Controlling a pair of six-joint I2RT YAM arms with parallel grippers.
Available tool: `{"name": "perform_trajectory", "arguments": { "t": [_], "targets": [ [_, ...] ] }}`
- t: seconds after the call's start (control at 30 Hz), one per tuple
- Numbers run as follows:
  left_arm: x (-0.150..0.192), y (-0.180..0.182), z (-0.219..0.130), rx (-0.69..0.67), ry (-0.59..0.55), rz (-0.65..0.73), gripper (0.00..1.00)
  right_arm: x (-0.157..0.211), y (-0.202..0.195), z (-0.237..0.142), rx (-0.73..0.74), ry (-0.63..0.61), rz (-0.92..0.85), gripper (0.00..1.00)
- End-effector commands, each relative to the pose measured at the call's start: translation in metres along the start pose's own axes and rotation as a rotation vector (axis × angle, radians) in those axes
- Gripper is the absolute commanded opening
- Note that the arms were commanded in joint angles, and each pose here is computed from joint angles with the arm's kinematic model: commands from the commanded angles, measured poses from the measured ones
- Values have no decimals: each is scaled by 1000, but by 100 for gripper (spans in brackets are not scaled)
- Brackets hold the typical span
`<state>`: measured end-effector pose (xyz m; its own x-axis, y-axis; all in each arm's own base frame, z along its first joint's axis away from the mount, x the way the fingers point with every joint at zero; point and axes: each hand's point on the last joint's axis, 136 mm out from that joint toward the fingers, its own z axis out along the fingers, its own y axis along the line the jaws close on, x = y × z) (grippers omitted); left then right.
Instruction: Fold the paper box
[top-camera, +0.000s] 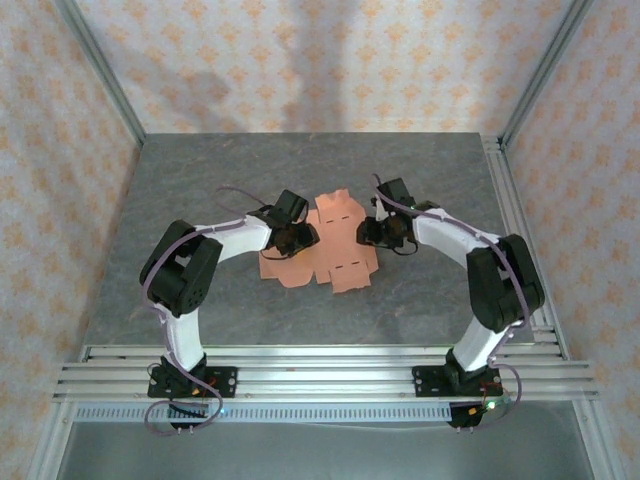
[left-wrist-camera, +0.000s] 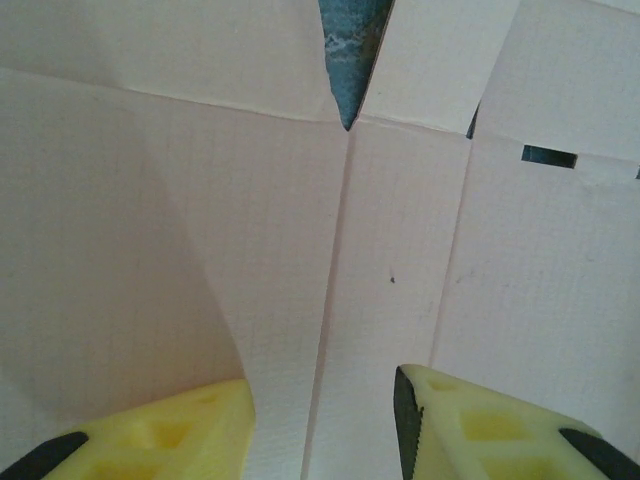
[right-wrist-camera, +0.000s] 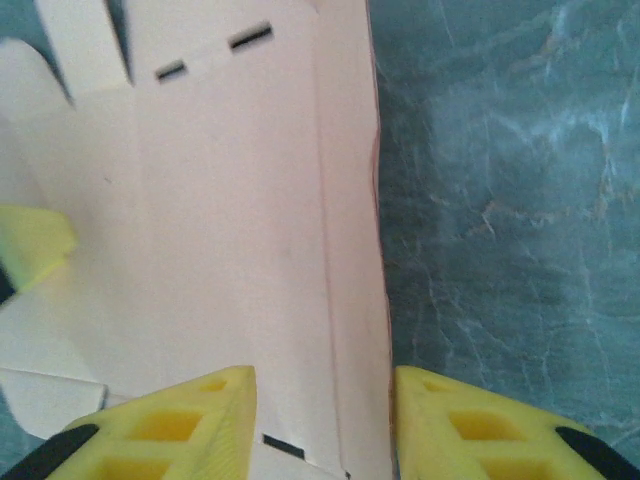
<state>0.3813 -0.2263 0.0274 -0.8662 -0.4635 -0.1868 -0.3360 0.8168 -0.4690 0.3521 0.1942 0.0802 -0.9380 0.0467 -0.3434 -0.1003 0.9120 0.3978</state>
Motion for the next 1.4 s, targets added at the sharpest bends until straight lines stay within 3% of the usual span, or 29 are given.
{"name": "perform_trajectory", "arguments": {
  "t": [0.0,0.17,0.27,0.43,0.8,1.37],
  "targets": [
    [20,39,12,-154,64,-20,43,-23,5,-19,-74,-119,38,40],
    [21,42,13,-165,68,-21,43,-38,-19,-23,-130,-199,203,39],
    [21,42,15,-164,71,-21,42,-34,-38,-15,-108,-182,252,30],
    [23,41,18,-169,87,-23,35,-21,-35,5,-127,-88,198,28],
    [26,46,22,-182,98,-28,35,-9,8,25,-202,-11,74,32],
    [28,47,25,-183,117,-19,35,11,-3,48,-38,97,-11,32]
  ]
}}
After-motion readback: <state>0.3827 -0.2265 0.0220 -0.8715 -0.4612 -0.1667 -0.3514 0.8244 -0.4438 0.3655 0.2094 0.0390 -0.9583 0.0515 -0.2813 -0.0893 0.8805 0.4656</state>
